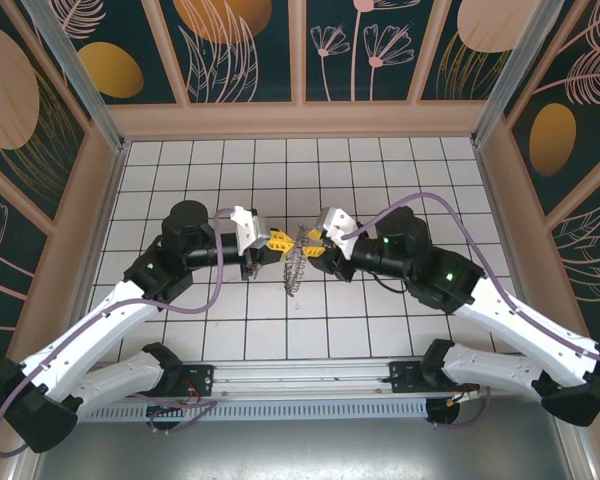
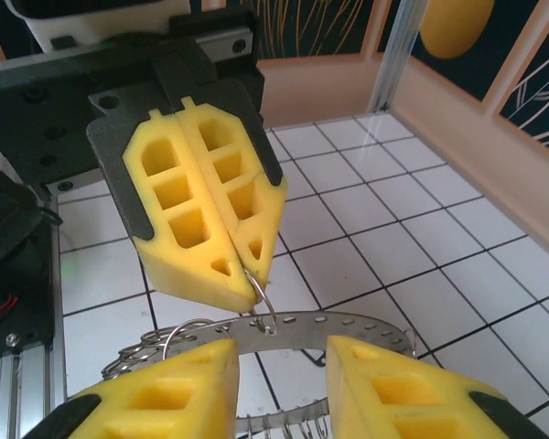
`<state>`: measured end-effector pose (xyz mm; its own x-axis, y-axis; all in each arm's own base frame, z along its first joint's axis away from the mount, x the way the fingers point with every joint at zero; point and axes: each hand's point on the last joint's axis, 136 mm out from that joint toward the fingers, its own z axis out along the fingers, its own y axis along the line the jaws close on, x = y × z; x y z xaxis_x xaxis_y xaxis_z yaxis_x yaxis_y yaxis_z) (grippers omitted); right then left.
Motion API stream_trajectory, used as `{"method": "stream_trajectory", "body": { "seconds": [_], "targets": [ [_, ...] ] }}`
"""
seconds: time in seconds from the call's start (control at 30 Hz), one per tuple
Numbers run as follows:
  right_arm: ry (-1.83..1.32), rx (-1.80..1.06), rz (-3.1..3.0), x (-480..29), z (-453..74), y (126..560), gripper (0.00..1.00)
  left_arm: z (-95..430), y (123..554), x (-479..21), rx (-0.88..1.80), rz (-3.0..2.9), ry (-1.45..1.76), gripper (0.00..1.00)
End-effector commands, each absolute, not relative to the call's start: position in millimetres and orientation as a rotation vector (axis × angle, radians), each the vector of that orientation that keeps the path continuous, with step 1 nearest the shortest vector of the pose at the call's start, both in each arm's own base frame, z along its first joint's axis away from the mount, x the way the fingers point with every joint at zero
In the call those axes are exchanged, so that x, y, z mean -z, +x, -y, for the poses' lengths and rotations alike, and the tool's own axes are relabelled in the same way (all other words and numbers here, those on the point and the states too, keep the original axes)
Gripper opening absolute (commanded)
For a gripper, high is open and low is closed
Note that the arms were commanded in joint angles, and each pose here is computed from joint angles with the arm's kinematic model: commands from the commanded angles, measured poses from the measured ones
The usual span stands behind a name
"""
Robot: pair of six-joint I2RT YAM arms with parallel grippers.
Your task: Put the keys on the keyring
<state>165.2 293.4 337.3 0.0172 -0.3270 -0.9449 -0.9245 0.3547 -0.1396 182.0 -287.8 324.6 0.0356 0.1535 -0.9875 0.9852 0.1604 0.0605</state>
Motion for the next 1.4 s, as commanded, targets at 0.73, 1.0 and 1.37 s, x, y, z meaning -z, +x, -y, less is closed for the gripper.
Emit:
{"method": "stream_trajectory", "body": {
  "seconds": [0.73,1.0,1.37],
  "targets": [
    [-1.12,-0.876,-1.282,-372.5,-304.6,143.2,0.27,285.3,144.8,-378.4,1.171,-1.074,1.189,0.0],
    [-1.139,-0.908,-1.263,-372.9,-308.9,139.1,0.23,284.8,143.6,-376.4,1.175,-1.076,1.191,0.0],
    [-1.163,-0.915,-1.277,-368.4,-312.6,138.8,0.01,285.3,144.5,-377.4,1.176,-1.075,1.187,0.0]
  ]
}}
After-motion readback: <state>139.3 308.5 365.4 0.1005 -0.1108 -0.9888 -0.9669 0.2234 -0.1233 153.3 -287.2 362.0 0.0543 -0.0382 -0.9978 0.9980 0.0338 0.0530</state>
